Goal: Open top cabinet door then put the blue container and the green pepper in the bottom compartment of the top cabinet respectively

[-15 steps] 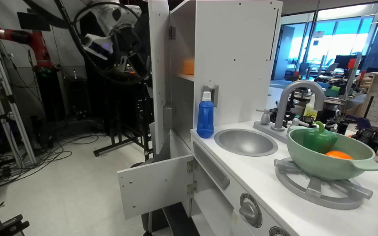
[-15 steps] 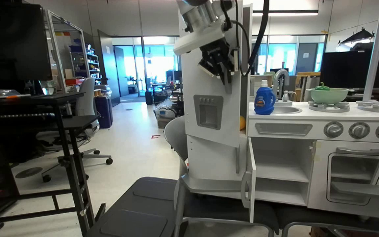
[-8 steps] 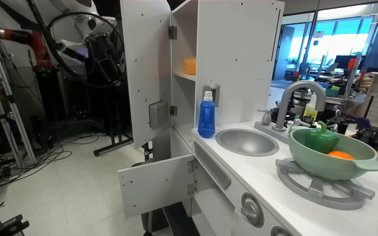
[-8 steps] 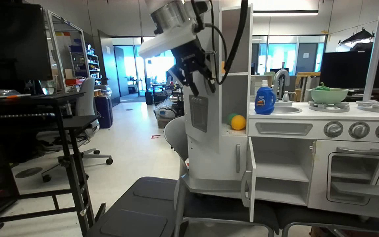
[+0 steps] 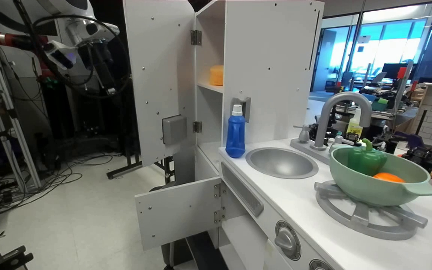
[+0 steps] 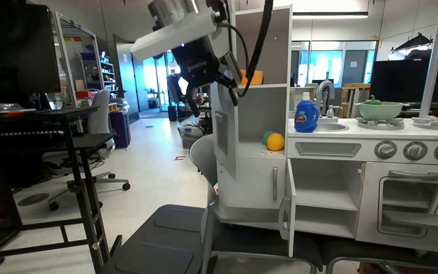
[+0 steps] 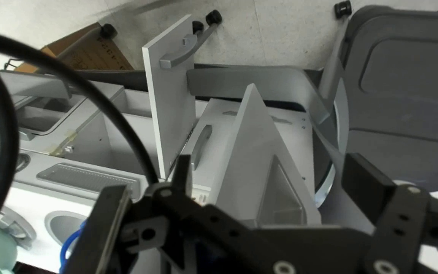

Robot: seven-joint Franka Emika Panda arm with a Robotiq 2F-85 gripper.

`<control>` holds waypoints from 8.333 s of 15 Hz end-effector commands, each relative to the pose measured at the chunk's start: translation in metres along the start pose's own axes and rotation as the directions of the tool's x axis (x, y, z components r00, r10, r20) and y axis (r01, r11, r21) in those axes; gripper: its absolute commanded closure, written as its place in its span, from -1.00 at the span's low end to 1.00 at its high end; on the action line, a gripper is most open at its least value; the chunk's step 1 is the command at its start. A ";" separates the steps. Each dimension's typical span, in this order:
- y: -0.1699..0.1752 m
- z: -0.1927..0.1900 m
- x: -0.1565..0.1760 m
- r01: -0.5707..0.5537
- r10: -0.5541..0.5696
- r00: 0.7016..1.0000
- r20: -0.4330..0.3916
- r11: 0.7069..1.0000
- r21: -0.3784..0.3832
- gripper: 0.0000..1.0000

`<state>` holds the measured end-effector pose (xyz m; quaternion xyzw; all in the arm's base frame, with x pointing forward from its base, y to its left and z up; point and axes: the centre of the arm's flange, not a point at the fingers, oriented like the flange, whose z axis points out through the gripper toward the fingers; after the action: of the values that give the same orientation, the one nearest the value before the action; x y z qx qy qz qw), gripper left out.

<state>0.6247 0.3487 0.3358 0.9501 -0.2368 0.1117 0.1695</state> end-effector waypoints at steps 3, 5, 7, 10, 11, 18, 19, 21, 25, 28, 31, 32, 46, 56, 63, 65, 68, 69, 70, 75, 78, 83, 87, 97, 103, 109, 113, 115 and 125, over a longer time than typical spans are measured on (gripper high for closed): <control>0.072 -0.046 -0.021 0.284 -0.287 0.955 0.075 0.958 0.045 -1.00; 0.110 -0.055 -0.021 0.382 -0.384 0.918 0.099 0.923 0.040 -1.00; 0.146 -0.053 -0.018 0.438 -0.438 0.892 0.117 0.899 0.026 -1.00; 0.206 -0.044 -0.001 0.437 -0.433 0.894 0.118 0.900 -0.002 -1.00; 0.222 -0.038 0.006 0.426 -0.422 0.900 0.109 0.904 -0.016 -1.00; 0.313 0.044 0.072 0.298 -0.298 0.954 0.031 0.954 0.014 -1.00; 0.324 0.066 0.083 0.273 -0.274 0.962 0.013 0.961 0.035 -1.00; 0.339 0.100 0.098 0.253 -0.252 0.967 -0.029 0.966 0.058 -1.00; 0.366 0.147 0.127 0.315 -0.306 0.947 -0.098 0.944 0.096 -1.00; 0.392 0.168 0.155 0.428 -0.410 0.900 -0.144 0.896 0.122 -1.00; 0.405 0.181 0.184 0.530 -0.501 0.844 -0.192 0.835 0.150 -1.00; 0.400 0.173 0.192 0.550 -0.518 0.831 -0.203 0.820 0.159 -1.00; 0.362 0.169 0.208 0.651 -0.589 0.757 -0.282 0.644 0.403 -1.00; 0.311 0.197 0.235 0.658 -0.602 0.748 -0.278 0.621 0.426 -1.00; 0.298 0.203 0.251 0.661 -0.595 0.747 -0.298 0.613 0.433 -1.00; 0.292 0.198 0.256 0.662 -0.596 0.746 -0.297 0.612 0.434 -1.00; 0.289 0.199 0.258 0.666 -0.601 0.741 -0.299 0.604 0.437 -0.96; 0.289 0.200 0.257 0.667 -0.601 0.740 -0.301 0.601 0.439 -0.47; 0.286 0.203 0.257 0.669 -0.602 0.739 -0.304 0.599 0.440 -0.46; 0.275 0.203 0.260 0.678 -0.608 0.731 -0.311 0.593 0.435 0.22; 0.268 0.202 0.261 0.686 -0.622 0.722 -0.304 0.585 0.432 0.56; 0.280 0.178 0.228 0.706 -0.668 0.699 -0.255 0.588 0.394 0.57; 0.298 0.161 0.189 0.735 -0.716 0.661 -0.227 0.556 0.388 0.57; 0.212 0.062 0.090 0.753 -0.723 0.652 -0.228 0.580 0.311 0.57; 0.095 0.065 0.055 0.696 -0.646 0.715 -0.268 0.695 0.180 0.57; 0.043 0.157 0.074 0.577 -0.530 0.774 -0.347 0.816 0.041 0.57; 0.023 0.200 0.109 0.485 -0.436 0.791 -0.429 0.875 0.004 0.57; 0.016 0.216 0.127 0.448 -0.401 0.792 -0.461 0.894 -0.009 0.57; -0.031 0.247 0.182 0.383 -0.392 0.717 -0.577 0.912 -0.144 0.57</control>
<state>0.7859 0.2021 0.1731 0.9077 0.0386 0.3460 0.2341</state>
